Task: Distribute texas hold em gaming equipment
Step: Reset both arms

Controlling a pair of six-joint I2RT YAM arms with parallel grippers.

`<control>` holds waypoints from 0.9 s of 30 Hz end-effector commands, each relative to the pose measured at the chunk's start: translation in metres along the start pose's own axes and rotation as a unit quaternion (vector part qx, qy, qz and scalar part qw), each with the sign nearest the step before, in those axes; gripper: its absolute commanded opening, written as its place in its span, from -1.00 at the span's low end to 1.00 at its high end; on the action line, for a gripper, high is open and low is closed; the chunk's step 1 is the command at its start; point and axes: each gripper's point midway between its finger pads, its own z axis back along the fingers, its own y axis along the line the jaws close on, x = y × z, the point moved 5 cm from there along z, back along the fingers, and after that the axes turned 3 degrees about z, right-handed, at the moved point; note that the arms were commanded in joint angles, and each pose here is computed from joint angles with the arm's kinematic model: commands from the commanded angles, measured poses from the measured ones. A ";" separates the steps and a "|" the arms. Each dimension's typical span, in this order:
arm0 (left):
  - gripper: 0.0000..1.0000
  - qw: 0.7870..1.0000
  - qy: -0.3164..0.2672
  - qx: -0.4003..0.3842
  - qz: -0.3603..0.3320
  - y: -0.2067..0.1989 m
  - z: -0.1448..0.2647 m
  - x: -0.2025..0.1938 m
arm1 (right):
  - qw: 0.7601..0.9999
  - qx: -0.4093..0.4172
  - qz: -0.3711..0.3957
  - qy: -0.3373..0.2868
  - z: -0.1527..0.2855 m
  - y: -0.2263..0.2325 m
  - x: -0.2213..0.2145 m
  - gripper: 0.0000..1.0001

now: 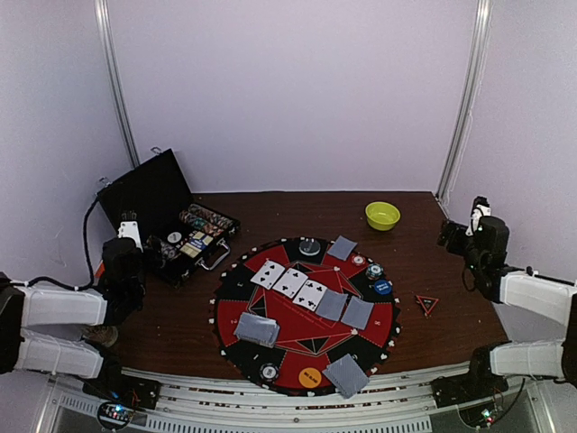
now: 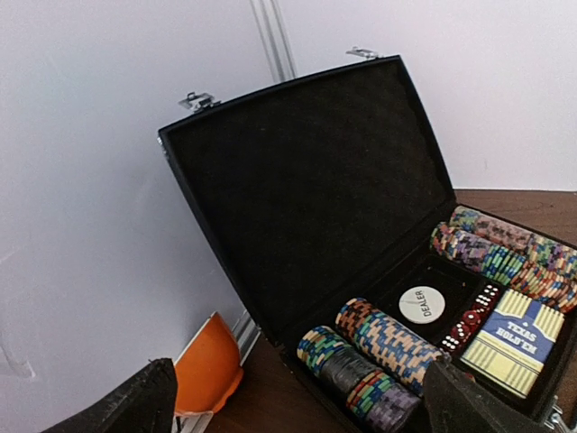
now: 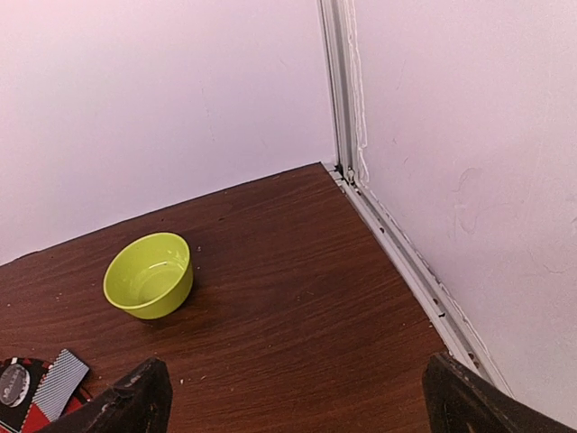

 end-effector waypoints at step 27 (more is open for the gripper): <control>0.97 0.990 -0.112 -0.085 0.011 0.003 -0.031 -0.018 | 0.993 0.063 0.060 -0.077 -0.029 0.009 -0.053 1.00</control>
